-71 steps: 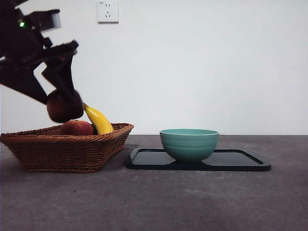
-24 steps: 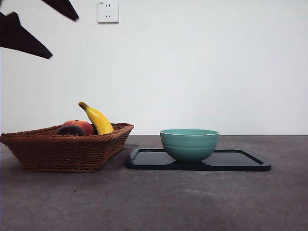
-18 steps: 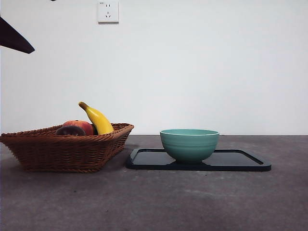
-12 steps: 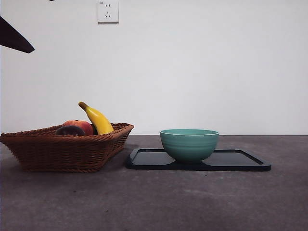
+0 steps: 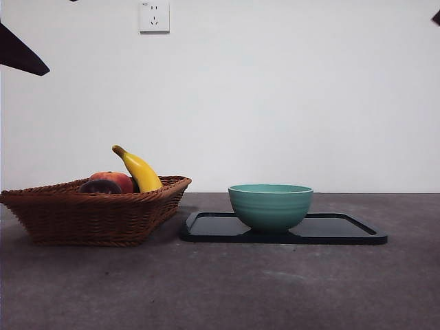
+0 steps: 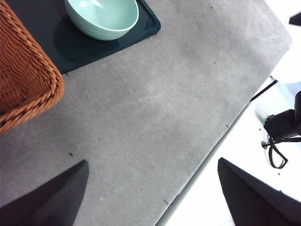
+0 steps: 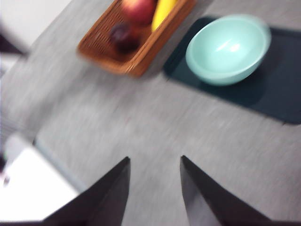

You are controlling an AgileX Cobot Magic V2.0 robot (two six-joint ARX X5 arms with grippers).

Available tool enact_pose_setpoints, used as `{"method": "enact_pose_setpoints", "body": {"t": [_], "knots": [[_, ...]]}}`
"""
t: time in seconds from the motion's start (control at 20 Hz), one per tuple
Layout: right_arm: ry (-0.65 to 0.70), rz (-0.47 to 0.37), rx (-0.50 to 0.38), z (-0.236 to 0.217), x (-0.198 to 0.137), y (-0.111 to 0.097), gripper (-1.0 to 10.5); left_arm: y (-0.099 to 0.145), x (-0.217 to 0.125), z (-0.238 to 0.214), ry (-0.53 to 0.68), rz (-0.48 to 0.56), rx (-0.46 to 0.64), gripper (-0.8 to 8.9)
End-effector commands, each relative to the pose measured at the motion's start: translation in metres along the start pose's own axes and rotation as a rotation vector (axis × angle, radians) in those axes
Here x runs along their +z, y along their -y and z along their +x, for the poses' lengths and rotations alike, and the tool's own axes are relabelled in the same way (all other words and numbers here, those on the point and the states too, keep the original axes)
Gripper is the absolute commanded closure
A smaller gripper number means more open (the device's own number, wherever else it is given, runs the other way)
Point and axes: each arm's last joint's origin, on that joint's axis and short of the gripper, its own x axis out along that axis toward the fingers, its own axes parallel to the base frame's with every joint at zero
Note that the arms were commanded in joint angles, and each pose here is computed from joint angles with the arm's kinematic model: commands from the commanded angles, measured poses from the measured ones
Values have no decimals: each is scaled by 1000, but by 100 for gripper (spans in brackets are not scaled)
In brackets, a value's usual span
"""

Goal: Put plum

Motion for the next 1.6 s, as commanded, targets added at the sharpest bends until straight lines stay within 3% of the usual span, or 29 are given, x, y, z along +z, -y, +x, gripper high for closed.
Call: {"method": "enact_pose_setpoints", "body": {"t": [0.05, 0.2, 0.5, 0.75, 1.25, 1.6], "knots": [[30, 61, -26, 5, 17, 1, 772, 1, 2, 0, 4, 15, -8, 377], [15, 87, -78, 22, 44, 7, 704, 1, 2, 0, 4, 15, -8, 377], [-37, 94, -177, 74, 99, 29, 704, 1, 2, 0, 4, 16, -8, 377], [-126, 106, -246, 124, 123, 54, 703, 1, 2, 0, 4, 16, -8, 377], [-238, 151, -264, 204, 117, 99, 703, 1, 2, 0, 5, 16, -8, 377], [-291, 160, -262, 238, 101, 113, 704, 1, 2, 0, 4, 15, -8, 377]]}}
